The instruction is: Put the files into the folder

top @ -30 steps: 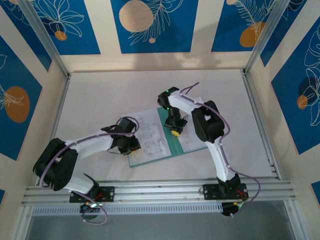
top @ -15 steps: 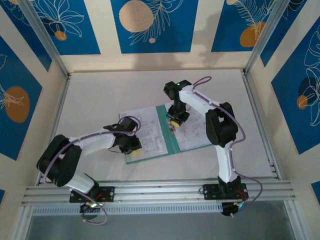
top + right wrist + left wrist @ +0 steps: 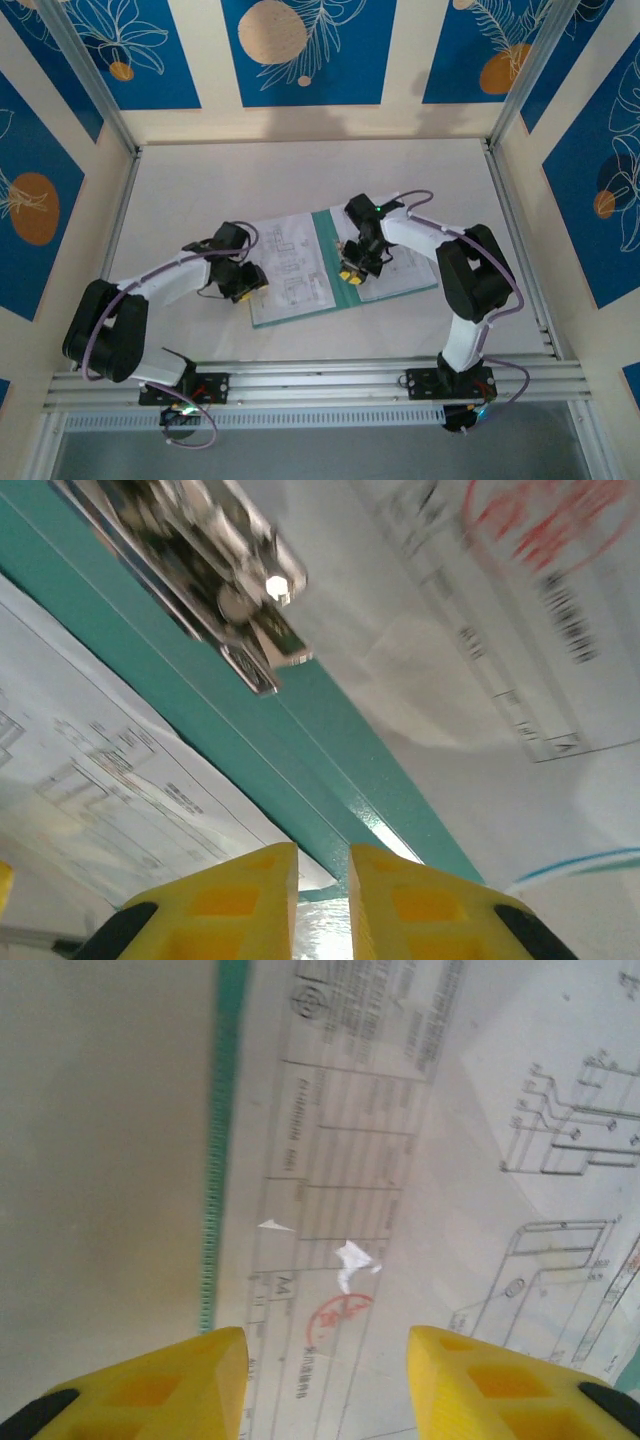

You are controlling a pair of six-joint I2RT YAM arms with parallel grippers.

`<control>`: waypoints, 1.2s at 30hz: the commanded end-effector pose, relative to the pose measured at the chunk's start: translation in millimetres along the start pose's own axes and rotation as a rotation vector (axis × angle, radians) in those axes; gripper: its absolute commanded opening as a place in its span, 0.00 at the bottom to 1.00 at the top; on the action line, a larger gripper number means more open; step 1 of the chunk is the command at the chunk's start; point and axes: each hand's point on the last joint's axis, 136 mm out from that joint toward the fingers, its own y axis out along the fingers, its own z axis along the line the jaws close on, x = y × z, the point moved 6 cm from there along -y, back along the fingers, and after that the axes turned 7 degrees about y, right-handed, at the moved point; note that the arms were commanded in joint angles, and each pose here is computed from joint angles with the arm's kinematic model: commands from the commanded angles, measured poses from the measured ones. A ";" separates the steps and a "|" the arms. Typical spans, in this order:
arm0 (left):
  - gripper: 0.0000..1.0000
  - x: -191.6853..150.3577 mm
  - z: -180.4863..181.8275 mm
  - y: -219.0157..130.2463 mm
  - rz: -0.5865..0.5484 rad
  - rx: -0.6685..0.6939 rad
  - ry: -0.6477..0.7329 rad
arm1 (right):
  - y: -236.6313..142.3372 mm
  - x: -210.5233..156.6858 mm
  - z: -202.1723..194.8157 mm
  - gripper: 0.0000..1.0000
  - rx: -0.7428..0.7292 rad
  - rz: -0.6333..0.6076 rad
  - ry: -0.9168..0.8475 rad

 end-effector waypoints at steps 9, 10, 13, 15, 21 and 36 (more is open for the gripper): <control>0.53 0.0 5.1 1.3 0.090 -0.066 0.016 | 14.5 -8.1 -13.3 0.10 0.039 0.062 -0.004; 0.53 -0.3 5.6 2.2 0.092 -0.065 0.016 | 14.9 -8.5 -15.2 0.10 0.040 0.061 -0.001; 0.54 -2.4 9.2 4.3 0.102 -0.047 0.016 | 17.6 -8.7 -20.0 0.10 0.037 0.066 0.009; 0.57 -3.6 11.1 4.6 0.106 -0.033 0.020 | 20.1 -9.0 -22.0 0.10 0.026 0.070 0.015; 0.58 -5.8 15.6 4.6 0.107 -0.017 0.029 | 25.4 -9.6 -28.3 0.08 -0.018 0.068 0.037; 0.57 -3.8 18.6 12.8 0.114 -0.016 0.083 | 40.1 -8.5 -43.7 0.01 -0.152 0.117 0.109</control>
